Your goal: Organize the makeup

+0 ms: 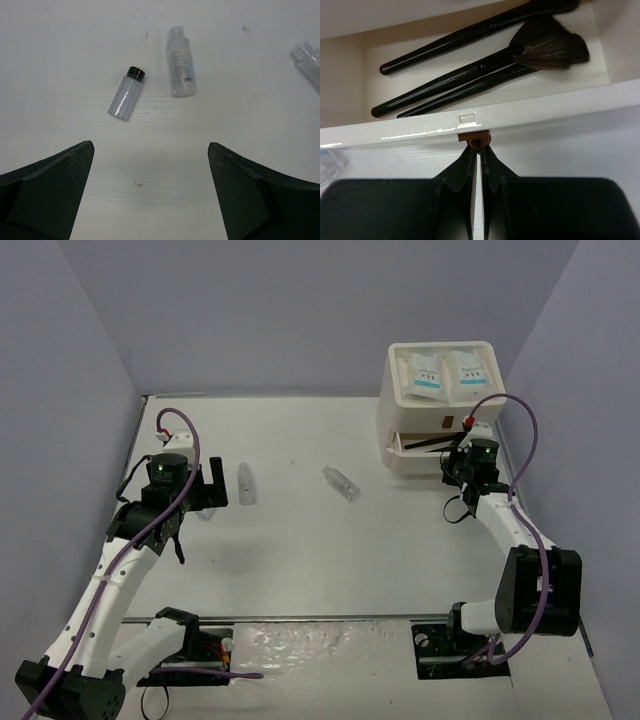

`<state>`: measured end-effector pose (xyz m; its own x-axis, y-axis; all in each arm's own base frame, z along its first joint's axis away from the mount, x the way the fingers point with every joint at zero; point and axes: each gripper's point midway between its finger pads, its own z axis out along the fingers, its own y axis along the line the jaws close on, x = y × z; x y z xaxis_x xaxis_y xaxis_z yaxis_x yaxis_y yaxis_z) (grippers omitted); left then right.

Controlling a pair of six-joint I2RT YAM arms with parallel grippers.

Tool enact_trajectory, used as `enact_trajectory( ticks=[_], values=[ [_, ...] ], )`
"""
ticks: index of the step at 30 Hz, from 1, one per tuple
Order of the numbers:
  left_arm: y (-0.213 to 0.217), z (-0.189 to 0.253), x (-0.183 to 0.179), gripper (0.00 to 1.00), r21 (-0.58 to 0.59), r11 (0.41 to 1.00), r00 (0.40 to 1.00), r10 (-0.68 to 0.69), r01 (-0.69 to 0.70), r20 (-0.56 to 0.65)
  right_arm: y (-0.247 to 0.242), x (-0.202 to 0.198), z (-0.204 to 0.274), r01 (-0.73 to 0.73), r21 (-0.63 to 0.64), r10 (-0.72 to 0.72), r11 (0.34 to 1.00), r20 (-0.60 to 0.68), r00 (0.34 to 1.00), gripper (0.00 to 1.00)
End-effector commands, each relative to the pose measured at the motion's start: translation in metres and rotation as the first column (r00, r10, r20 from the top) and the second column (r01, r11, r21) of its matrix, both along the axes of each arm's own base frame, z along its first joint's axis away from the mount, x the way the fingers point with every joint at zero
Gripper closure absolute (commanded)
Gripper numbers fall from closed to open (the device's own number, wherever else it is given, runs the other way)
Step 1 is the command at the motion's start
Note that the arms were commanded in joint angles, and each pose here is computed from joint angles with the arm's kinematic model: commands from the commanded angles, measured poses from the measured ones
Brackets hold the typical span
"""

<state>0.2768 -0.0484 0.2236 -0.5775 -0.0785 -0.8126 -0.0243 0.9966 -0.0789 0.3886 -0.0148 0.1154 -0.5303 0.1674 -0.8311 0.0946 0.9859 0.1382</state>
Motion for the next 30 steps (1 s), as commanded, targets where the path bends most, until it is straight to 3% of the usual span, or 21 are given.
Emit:
enact_trajectory(
  ticks=[1, 8, 18, 30],
  values=[
    [0.002, 0.017, 0.010, 0.03, -0.006, 1.000, 0.998, 0.017, -0.016, 0.066, -0.002, 0.039, 0.056, -0.020, -0.021, 0.024, 1.000, 0.208, 0.978, 1.00],
    [0.002, 0.016, 0.010, 0.03, -0.010, 1.000, 0.998, 0.018, -0.018, 0.063, 0.002, 0.053, 0.059, -0.045, -0.016, 0.048, 0.999, 0.265, 0.963, 0.97],
    [0.001, 0.014, 0.011, 0.03, -0.012, 1.000, 0.998, 0.015, -0.015, 0.056, 0.002, 0.069, 0.057, -0.062, -0.032, 0.069, 0.998, 0.299, 0.952, 0.84],
    [0.000, 0.010, 0.012, 0.03, -0.011, 1.000, 0.999, 0.014, -0.013, 0.042, 0.005, 0.087, 0.056, -0.084, -0.040, 0.093, 0.996, 0.361, 0.928, 0.54]
  ],
)
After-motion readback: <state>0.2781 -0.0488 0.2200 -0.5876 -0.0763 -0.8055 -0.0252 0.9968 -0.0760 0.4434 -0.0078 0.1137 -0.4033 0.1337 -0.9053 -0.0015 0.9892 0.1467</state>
